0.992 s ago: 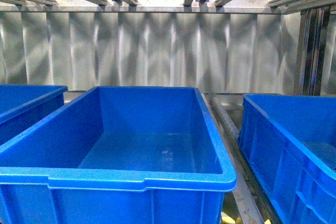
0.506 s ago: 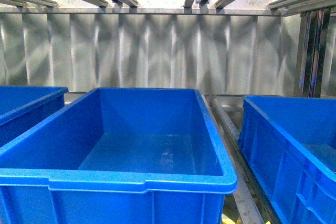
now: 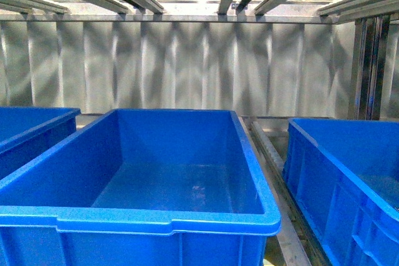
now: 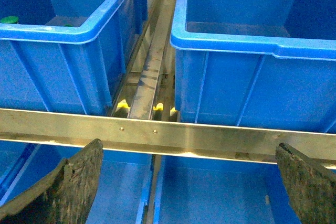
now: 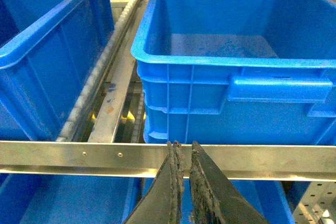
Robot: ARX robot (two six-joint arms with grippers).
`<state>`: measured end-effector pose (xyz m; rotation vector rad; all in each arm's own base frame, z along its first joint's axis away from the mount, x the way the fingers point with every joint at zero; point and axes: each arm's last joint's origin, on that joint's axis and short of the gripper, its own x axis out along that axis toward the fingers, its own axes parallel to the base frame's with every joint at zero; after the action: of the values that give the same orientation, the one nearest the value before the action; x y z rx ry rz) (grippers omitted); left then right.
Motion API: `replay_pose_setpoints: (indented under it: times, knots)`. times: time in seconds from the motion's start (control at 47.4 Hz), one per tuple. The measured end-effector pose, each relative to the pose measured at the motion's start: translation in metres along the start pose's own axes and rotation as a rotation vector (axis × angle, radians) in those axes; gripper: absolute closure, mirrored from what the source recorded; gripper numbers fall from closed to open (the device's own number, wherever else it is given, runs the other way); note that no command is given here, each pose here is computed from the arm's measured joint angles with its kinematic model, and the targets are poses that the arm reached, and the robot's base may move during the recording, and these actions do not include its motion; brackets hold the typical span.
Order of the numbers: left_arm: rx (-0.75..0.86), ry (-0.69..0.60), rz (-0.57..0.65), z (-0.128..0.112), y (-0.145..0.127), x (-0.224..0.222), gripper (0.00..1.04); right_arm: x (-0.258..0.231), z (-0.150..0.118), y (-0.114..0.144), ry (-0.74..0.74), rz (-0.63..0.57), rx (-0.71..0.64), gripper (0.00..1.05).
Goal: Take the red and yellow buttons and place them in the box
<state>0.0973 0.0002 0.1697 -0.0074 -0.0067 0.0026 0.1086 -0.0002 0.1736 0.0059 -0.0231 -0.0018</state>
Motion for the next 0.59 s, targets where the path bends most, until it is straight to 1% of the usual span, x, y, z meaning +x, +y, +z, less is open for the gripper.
replay_pose_setpoints:
  times: [0.148,0.253,0.422,0.443,0.485,0.549,0.591]
  knots:
    - [0.0,0.0,0.0,0.0,0.0,0.0,0.08,-0.008,-0.005,0.0,0.035,0.001,0.0,0.98]
    - [0.0,0.0,0.0,0.0,0.0,0.0,0.08,-0.012,-0.002,0.0,0.003,0.001,0.0,0.98]
    - [0.0,0.0,0.0,0.0,0.0,0.0,0.08,-0.012,-0.003,0.0,0.006,0.001,0.0,0.98]
    - [0.0,0.0,0.0,0.0,0.0,0.0,0.08,-0.012,-0.003,0.0,0.005,0.0,-0.001,0.96]
    - [0.0,0.0,0.0,0.0,0.0,0.0,0.08,-0.012,-0.003,0.0,0.004,0.001,-0.001,0.87]
    - [0.0,0.0,0.0,0.0,0.0,0.0,0.08,-0.012,-0.003,0.0,0.004,0.001,-0.001,0.72]
    - [0.0,0.0,0.0,0.0,0.0,0.0,0.08,-0.012,-0.003,0.0,0.004,0.001,-0.001,0.63]
